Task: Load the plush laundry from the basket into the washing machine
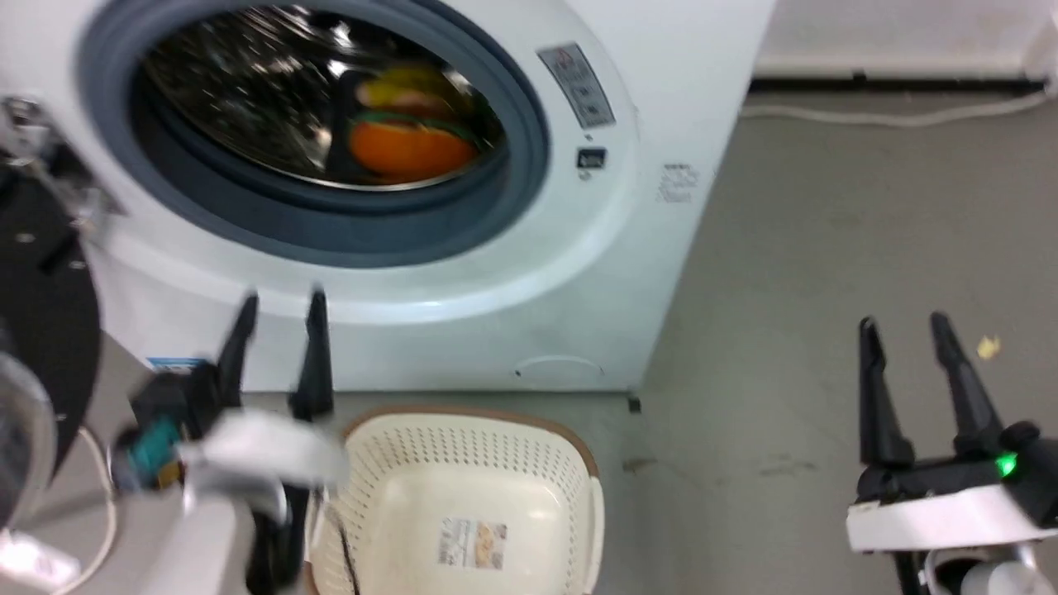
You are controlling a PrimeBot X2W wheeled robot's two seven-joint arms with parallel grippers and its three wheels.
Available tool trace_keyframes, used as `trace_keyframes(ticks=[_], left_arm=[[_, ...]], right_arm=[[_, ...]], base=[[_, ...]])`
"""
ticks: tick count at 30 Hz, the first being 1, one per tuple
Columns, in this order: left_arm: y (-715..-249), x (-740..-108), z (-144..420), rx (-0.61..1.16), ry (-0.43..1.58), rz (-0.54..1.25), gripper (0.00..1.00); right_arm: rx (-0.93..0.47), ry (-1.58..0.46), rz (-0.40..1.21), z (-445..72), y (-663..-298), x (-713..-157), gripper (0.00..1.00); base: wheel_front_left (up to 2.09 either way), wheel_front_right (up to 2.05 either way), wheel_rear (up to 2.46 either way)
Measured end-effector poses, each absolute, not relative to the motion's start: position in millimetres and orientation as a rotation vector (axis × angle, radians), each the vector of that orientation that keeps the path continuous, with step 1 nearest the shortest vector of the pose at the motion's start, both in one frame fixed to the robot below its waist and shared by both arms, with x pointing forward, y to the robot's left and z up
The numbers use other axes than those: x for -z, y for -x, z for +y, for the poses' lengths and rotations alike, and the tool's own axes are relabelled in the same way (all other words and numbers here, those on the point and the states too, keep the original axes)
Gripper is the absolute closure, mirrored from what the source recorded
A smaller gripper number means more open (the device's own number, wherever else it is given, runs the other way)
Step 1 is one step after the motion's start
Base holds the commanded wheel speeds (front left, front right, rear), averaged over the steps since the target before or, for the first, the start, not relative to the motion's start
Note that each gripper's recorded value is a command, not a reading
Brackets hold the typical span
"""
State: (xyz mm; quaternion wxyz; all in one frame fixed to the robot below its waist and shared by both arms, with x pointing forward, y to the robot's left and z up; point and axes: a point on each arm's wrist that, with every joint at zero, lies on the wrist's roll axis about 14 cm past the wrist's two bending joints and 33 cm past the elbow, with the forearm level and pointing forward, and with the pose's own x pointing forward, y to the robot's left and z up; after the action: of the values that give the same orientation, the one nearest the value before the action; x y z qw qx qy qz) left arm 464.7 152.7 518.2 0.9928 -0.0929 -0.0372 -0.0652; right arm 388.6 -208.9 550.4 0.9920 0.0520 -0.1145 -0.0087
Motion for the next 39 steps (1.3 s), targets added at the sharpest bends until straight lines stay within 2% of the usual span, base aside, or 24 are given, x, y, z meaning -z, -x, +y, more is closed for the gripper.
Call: trace_keyframes(ticks=[11, 19, 28, 29, 39], left_arm=[[-391.8, -495.2, 154.0, 0.093, 0.111, -0.023, 0.0], [-375.4, -494.4, 154.7, 0.065, 0.129, -0.026, 0.0], [-374.5, -519.2, 163.3, 0.032, 0.112, -0.112, 0.0], [-374.6, -519.3, 163.6, 0.031, 0.115, -0.113, 1.0], [-373.9, -518.8, 164.5, 0.028, 0.112, -0.104, 1.0]], right_arm=[[-0.047, -0.118, -0.203, -185.4, -363.9, -544.0, 0.0], [-0.063, -0.134, -0.193, -179.1, -358.4, -541.1, 0.0], [-0.081, -0.138, -0.177, -172.9, -359.8, -536.2, 0.0], [-0.083, -0.138, -0.175, -172.0, -360.6, -535.7, 1.0], [-0.087, -0.135, -0.167, -171.1, -360.9, -535.4, 1.0]], base=[[0.0, 0.0, 0.0], [0.0, 0.0, 0.0], [0.0, 0.0, 0.0], [0.0, 0.0, 0.0], [0.0, 0.0, 0.0]])
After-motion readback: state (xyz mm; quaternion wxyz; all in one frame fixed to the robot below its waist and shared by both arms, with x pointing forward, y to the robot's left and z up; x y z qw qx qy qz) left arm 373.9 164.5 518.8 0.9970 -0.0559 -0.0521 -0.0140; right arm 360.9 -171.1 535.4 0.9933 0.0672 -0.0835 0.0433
